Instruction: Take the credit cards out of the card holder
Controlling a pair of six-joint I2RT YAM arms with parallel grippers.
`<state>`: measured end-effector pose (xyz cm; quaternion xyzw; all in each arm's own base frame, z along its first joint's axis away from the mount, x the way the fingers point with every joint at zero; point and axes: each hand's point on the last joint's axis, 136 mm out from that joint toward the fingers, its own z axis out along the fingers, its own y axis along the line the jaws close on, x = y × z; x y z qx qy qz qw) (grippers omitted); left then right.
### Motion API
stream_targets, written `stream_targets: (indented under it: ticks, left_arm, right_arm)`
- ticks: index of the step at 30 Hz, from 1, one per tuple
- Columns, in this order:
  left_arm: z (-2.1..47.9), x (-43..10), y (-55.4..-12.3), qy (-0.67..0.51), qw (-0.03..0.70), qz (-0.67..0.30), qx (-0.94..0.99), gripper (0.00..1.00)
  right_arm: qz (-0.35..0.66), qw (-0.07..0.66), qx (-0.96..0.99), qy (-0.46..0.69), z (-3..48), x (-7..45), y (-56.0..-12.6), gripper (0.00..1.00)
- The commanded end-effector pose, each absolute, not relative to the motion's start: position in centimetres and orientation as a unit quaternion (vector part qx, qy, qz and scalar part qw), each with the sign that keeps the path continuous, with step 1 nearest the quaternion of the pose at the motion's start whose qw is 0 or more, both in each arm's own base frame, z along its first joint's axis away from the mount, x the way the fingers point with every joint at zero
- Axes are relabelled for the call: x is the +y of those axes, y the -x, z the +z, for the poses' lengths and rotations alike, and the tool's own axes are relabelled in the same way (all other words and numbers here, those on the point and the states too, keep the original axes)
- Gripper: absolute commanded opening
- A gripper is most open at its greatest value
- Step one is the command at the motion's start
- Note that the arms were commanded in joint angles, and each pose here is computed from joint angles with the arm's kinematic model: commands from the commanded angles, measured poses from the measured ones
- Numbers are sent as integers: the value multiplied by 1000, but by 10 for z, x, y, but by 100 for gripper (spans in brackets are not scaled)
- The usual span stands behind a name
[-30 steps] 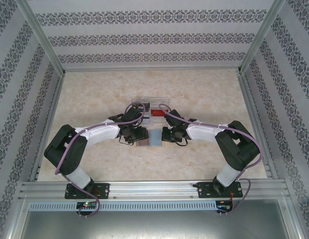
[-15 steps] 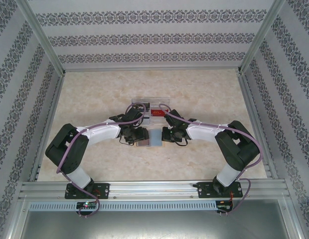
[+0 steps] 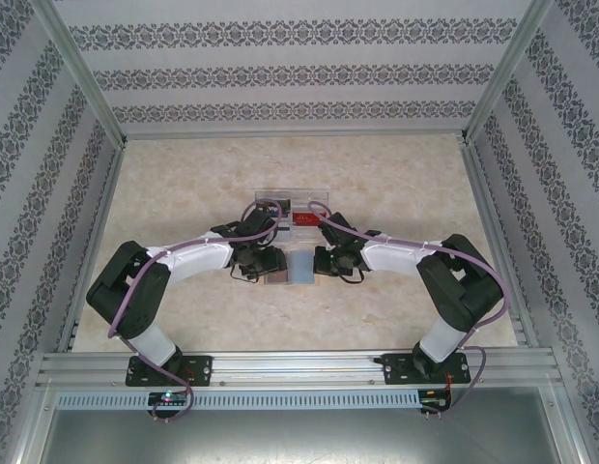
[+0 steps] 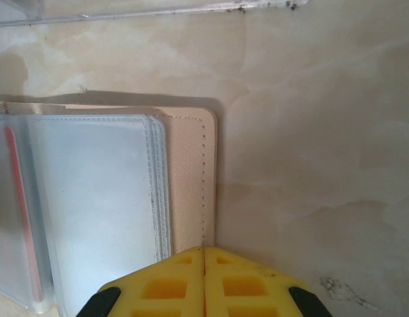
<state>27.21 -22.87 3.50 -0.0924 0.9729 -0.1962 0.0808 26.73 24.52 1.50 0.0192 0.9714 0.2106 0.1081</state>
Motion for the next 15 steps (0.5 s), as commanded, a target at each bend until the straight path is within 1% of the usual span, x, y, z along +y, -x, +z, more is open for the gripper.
stream_targets:
  ticks: [1, 8, 13, 15]
  left_arm:
    - [27, -231, -271, 84, 69, -207, 972, 54]
    - [22, -241, -269, 79, 54, -226, 969, 54]
    - [30, -244, -272, 75, 64, -237, 966, 64]
    - [34, -246, -274, 72, 67, -242, 965, 70]
  right_arm:
    - [190, 64, 979, -19, -7, 243, -249, 9]
    - [192, 64, 979, -18, -6, 244, -250, 9]
    - [192, 64, 979, -18, -6, 244, -249, 9]
    - [191, 64, 979, -19, -7, 244, -250, 9]
